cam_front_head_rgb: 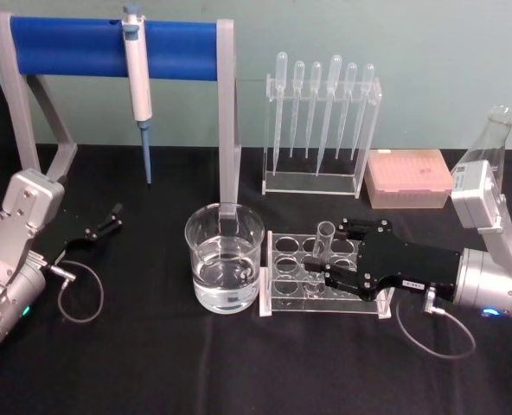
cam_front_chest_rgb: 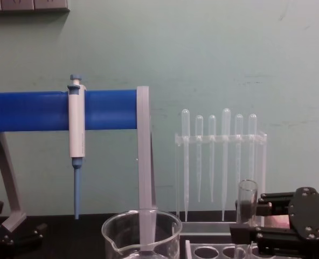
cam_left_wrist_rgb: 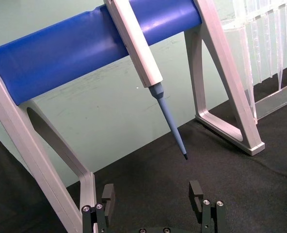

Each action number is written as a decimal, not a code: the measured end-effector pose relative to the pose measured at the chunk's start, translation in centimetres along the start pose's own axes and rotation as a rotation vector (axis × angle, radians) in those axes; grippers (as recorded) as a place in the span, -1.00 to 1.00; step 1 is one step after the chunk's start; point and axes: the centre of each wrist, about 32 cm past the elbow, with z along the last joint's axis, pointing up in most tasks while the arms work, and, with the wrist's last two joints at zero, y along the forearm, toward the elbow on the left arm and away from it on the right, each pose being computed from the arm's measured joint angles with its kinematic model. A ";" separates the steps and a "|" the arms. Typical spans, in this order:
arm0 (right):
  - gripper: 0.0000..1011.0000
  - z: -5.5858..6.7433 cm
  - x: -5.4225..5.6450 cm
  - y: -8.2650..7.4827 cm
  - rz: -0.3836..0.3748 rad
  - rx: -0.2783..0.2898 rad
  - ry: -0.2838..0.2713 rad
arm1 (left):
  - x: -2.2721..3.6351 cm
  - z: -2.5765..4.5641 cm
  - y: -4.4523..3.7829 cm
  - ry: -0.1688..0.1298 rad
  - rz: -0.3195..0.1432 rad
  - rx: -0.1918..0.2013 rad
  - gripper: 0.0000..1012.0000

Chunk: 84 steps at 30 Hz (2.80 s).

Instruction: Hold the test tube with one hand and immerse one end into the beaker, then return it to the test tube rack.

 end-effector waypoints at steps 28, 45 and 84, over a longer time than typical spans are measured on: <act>-0.52 2.7 0.9 -1.0 -0.066 0.006 0.015 | 0.00 0.00 0.00 0.000 0.000 0.000 0.98; -0.52 9.7 2.9 -2.0 -0.022 -0.025 0.065 | 0.00 0.00 0.00 0.000 0.000 0.000 0.98; -0.52 10.9 3.3 -1.9 -0.019 -0.054 0.060 | 0.00 0.00 0.00 0.000 0.000 0.000 0.98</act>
